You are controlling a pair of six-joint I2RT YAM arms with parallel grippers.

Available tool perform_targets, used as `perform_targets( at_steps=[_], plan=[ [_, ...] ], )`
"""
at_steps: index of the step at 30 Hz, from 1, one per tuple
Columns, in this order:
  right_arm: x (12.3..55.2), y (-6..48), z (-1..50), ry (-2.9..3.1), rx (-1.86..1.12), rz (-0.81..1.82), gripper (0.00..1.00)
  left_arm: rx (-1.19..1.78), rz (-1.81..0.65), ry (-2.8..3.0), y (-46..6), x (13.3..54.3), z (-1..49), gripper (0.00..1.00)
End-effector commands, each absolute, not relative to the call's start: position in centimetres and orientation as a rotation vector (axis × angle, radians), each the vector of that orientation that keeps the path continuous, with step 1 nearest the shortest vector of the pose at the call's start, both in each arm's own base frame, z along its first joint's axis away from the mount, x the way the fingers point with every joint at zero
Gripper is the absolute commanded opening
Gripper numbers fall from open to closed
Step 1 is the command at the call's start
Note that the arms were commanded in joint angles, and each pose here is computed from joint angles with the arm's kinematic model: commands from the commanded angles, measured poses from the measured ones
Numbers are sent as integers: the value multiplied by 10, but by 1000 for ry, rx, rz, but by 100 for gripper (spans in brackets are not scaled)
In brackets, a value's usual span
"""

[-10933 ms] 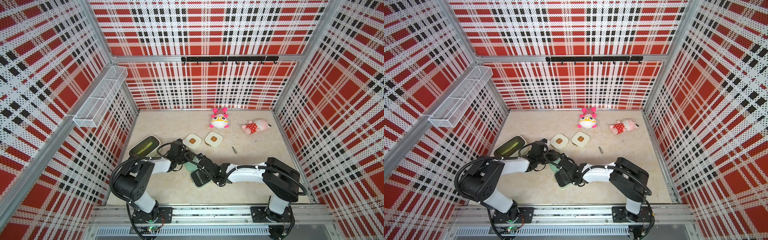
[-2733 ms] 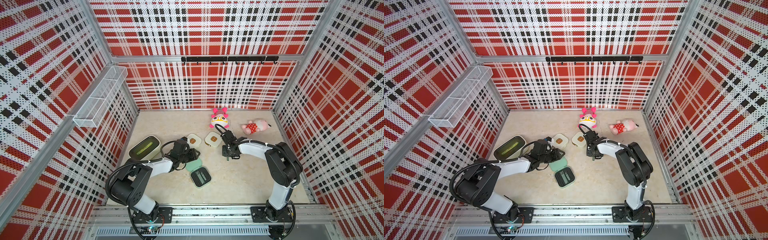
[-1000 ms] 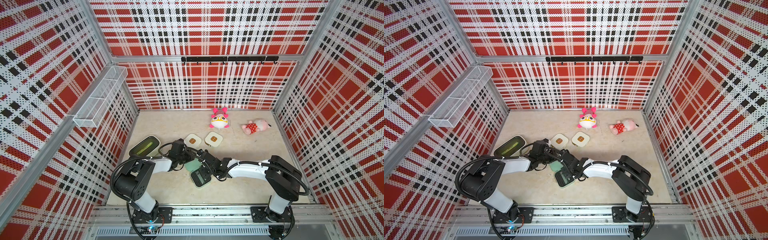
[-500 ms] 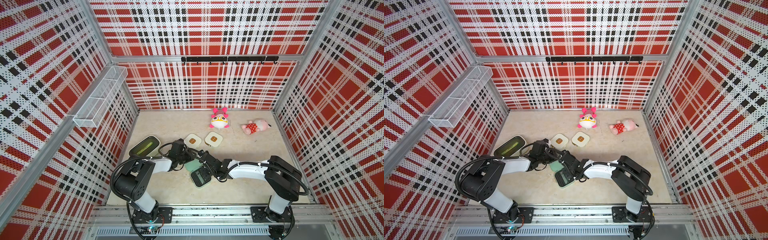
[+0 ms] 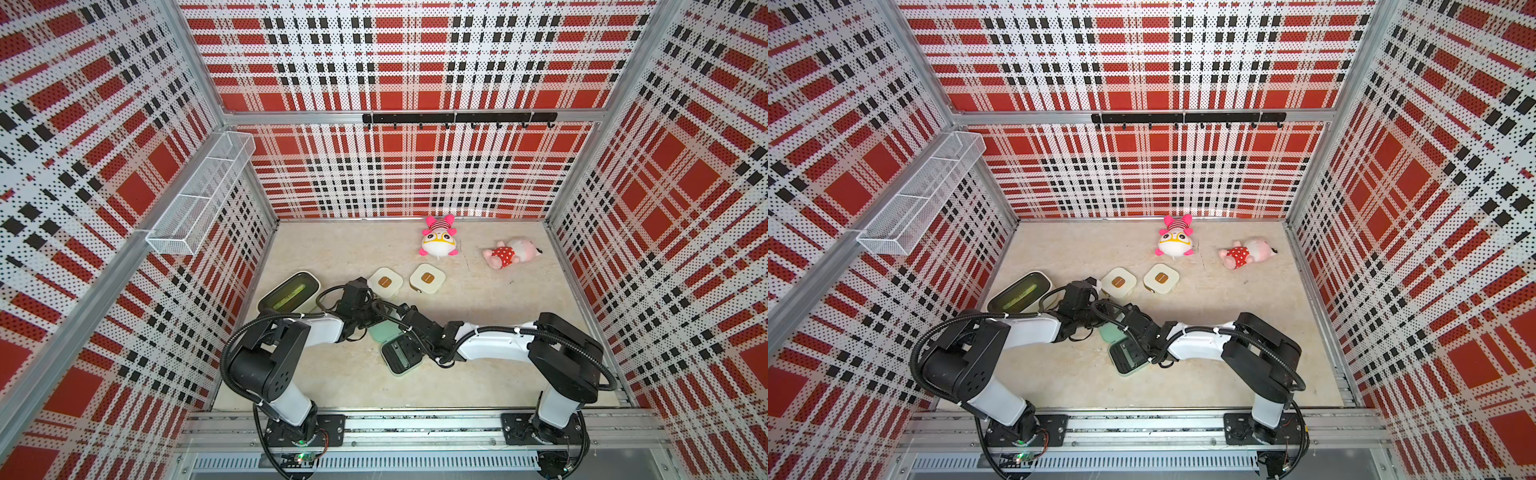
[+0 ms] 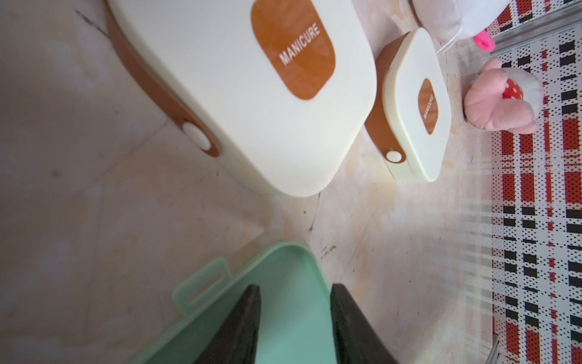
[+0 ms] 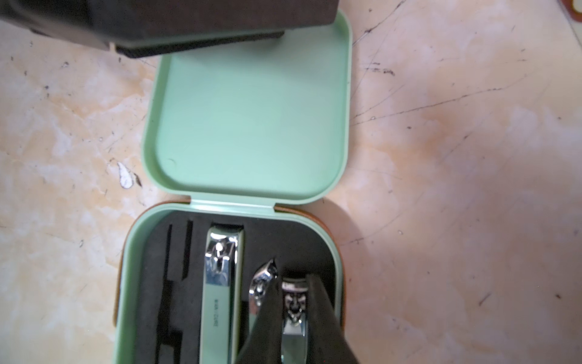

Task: Organize nail clipper sets
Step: Place the nail clipper in the storage box.

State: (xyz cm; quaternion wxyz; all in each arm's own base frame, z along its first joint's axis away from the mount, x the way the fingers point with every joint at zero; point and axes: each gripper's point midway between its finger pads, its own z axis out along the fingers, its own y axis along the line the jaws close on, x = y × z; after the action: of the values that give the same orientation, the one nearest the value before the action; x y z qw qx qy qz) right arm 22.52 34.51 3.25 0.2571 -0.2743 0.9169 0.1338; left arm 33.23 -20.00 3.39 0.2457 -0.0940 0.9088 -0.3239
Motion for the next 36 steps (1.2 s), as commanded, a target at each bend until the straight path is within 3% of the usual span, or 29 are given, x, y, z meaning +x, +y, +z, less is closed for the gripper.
perform_targets(
  at_steps=[1,15,36],
  plan=[
    [216,336,26,2510,-752,335,10,-282,-835,2537,-190,321,18,42],
    [219,331,23,2513,-719,307,18,-280,-844,2530,-191,323,21,42],
    [238,328,60,2426,-620,255,35,-275,-847,2532,-192,323,21,42]
  ],
)
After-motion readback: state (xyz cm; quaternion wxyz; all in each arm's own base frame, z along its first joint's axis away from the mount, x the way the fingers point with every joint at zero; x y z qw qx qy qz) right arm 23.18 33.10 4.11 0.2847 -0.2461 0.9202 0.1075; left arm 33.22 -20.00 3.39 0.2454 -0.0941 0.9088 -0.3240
